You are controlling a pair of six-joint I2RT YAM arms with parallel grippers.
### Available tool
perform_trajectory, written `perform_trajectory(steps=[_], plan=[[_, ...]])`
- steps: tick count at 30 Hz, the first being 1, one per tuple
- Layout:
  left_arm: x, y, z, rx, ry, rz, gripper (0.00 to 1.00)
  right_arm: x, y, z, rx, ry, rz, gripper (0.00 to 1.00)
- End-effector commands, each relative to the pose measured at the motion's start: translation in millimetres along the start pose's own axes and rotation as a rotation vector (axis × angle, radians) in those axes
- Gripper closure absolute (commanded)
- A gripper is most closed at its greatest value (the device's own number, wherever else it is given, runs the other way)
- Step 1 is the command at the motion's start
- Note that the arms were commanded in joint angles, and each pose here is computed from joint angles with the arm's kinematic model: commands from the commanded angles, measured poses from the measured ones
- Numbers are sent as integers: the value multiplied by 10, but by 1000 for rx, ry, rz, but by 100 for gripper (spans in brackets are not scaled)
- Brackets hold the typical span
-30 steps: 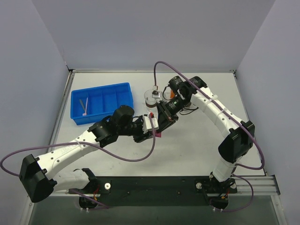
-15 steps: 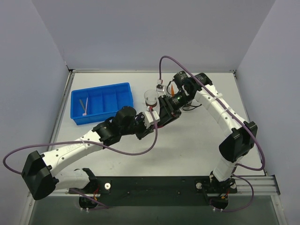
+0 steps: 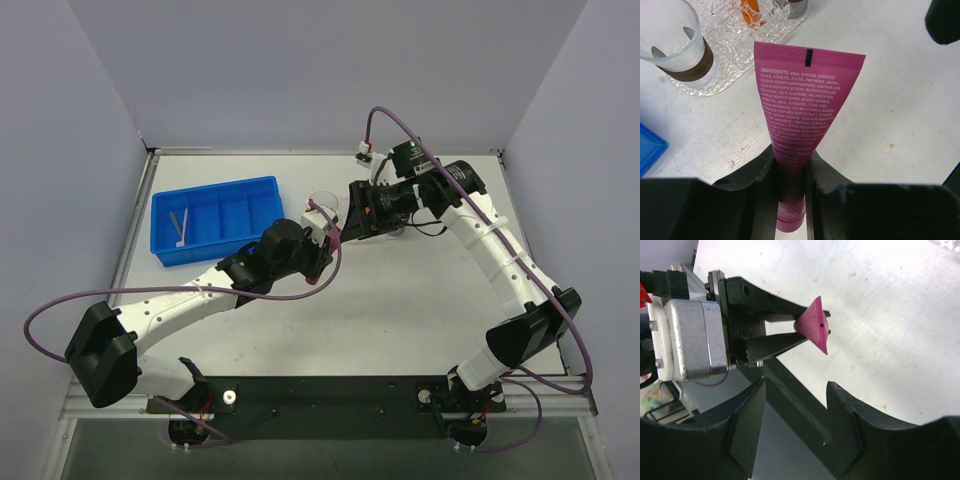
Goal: Prepare toiletry sets of a toothbrush and toothpaste on the tray
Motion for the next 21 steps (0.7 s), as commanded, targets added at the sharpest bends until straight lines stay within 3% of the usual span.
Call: perform_trajectory(steps=[1,14,21], plan=[[7,567,-43,101,-8,-179,71,16,224,-85,-17,-68,-144,52],[56,492,-253,147,-139,-200,70,-231,208,-195,5,-39,-101,53],[93,548,-208,187,-108,-241,71,-319,176,-184,-9,-3,-72,73]])
Point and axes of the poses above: each gripper's point midway between its finger pads, its own x axis back along the fingers, its own z axis along the line the jaws close on, y = z × x, the point moved 2 cm from there along x, back along the fingers, and after that the axes turned 7 degrees about -x, right-handed, at the moved point
